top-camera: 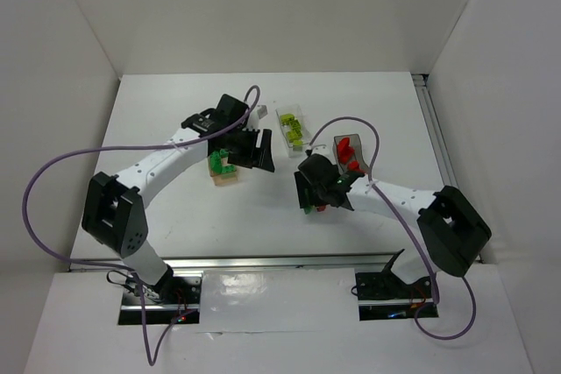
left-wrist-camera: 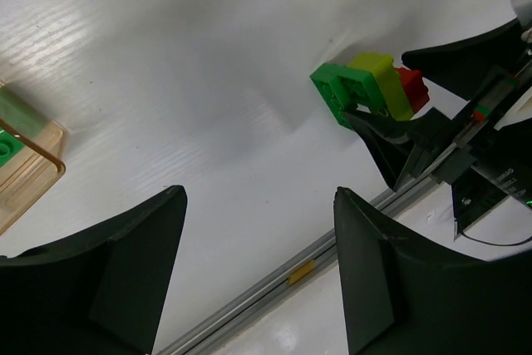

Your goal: Sort the legos into containers by color

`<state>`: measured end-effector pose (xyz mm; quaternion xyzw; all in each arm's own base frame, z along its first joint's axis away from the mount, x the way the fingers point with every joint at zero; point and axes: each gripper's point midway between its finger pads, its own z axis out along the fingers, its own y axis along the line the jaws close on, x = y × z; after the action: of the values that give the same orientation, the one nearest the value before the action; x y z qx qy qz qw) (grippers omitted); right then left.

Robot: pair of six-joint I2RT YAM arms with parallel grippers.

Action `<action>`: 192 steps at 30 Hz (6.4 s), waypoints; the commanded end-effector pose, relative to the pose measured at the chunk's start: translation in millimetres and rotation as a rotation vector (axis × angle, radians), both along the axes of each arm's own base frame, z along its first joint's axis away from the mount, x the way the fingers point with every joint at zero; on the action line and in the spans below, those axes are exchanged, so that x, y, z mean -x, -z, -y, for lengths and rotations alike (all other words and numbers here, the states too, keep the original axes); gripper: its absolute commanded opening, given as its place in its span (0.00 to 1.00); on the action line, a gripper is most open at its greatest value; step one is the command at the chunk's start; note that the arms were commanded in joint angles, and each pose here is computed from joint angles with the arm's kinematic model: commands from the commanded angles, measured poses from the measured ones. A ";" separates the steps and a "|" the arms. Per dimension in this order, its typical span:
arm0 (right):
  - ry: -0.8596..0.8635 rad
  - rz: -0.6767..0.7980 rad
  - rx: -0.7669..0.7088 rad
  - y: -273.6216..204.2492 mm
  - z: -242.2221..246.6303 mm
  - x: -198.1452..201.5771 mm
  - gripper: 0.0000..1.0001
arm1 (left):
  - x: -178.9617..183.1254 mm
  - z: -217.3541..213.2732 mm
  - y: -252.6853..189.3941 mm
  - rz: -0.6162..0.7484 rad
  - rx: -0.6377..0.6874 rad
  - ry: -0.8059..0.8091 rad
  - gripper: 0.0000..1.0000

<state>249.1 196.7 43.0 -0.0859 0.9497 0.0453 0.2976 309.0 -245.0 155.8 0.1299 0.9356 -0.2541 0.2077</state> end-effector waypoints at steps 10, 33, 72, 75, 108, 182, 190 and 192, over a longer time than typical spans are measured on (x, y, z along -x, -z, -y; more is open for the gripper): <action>-0.072 0.124 -0.223 -44.1 -38.9 -44.9 0.49 | -6.9 6.7 11.3 -0.017 0.027 -0.005 0.80; -0.074 0.345 -0.470 -144.1 -36.9 -79.7 0.45 | 7.0 66.2 -15.0 -0.075 0.650 -0.070 0.86; -0.019 0.273 -0.544 -159.4 -5.5 -87.6 0.44 | -18.5 35.4 -33.1 0.179 0.507 -0.120 0.04; -0.015 0.253 -0.535 -153.8 -6.4 -89.8 0.44 | -27.1 16.3 -37.0 0.188 0.493 -0.152 0.01; -0.292 -0.130 -0.466 -55.2 -50.9 -62.1 0.43 | -53.1 -77.8 -1.9 0.223 -0.132 -0.332 0.78; -0.521 -0.108 -0.567 -104.3 -64.3 4.2 0.28 | 41.4 57.0 -2.3 0.370 0.035 0.346 0.91; -0.586 -0.171 -0.638 -115.0 -70.7 18.0 0.29 | 22.7 34.1 -25.5 0.573 -0.054 0.172 0.84; -0.595 -0.200 -0.663 -114.9 -70.8 21.8 0.29 | 25.4 26.4 -33.2 0.612 -0.048 0.156 0.84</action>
<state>240.2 262.1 150.6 -0.2420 0.8554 0.4005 0.2219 267.0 -278.2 150.4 0.2936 0.8562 -0.2106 0.3694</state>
